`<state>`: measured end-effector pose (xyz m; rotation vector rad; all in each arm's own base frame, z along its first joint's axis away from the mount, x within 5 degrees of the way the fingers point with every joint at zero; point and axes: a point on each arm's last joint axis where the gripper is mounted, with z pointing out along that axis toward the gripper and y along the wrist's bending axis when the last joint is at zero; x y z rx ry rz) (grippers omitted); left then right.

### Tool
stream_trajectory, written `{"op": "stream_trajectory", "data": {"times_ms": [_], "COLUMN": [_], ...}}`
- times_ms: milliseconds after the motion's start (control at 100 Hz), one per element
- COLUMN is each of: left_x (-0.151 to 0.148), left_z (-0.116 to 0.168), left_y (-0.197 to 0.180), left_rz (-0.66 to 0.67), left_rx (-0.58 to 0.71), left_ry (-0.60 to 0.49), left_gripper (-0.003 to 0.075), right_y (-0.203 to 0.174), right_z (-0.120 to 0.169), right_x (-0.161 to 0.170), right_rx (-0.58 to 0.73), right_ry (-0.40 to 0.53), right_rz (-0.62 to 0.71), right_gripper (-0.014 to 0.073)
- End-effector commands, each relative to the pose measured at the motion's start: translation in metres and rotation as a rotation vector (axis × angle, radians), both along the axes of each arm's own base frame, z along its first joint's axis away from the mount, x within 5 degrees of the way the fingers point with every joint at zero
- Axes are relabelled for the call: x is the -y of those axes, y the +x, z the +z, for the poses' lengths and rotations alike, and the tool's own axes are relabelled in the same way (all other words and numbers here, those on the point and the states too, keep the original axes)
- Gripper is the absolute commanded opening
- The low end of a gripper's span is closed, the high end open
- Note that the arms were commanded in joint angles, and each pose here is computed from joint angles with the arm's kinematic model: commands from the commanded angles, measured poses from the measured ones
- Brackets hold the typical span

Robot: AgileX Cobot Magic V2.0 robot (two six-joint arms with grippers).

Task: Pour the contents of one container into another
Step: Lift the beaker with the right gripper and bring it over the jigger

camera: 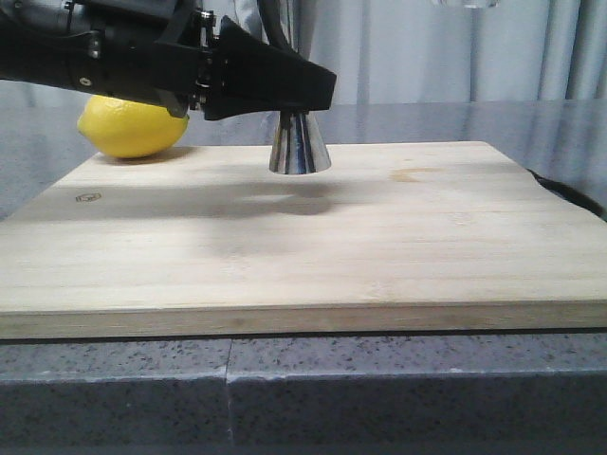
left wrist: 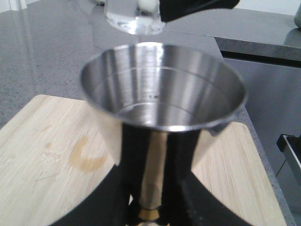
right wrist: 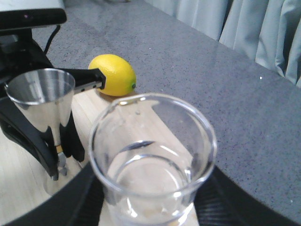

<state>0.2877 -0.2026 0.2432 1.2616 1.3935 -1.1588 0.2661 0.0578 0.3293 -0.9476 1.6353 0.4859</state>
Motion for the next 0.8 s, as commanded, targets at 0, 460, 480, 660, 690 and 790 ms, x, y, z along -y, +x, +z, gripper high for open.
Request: {"op": "stream_trajectory", "data": {"times_ms": [0, 460, 480, 660, 690, 790], "left_x": [0.002, 0.015, 0.015, 0.016, 0.016, 0.018], "left_z": [0.028, 0.049, 0.050, 0.050, 0.050, 0.050], "left_y": [-0.006, -0.007, -0.007, -0.007, -0.007, -0.009], "left_rz": [-0.039, -0.129, -0.129, -0.134, -0.133, -0.141], "left_rx": [0.016, 0.051, 0.053, 0.053, 0.048, 0.036], "left_ry": [-0.119, -0.096, -0.097, -0.097, -0.097, -0.092], "left_gripper": [-0.0013, -0.0013, -0.0013, -0.0013, -0.0013, -0.0013], "right_y": [-0.003, -0.006, -0.006, -0.006, -0.006, -0.004], "right_z": [0.031, 0.075, 0.077, 0.083, 0.084, 0.087], "right_x": [-0.003, -0.026, -0.027, -0.030, -0.030, -0.031], "right_rx": [0.051, 0.123, 0.130, 0.153, 0.155, 0.157], "right_ry": [0.016, -0.102, -0.105, -0.124, -0.130, -0.166], "right_rz": [0.047, 0.109, 0.109, 0.111, 0.109, 0.101], "right_gripper": [0.0120, 0.0120, 0.0120, 0.0120, 0.0120, 0.0120]}}
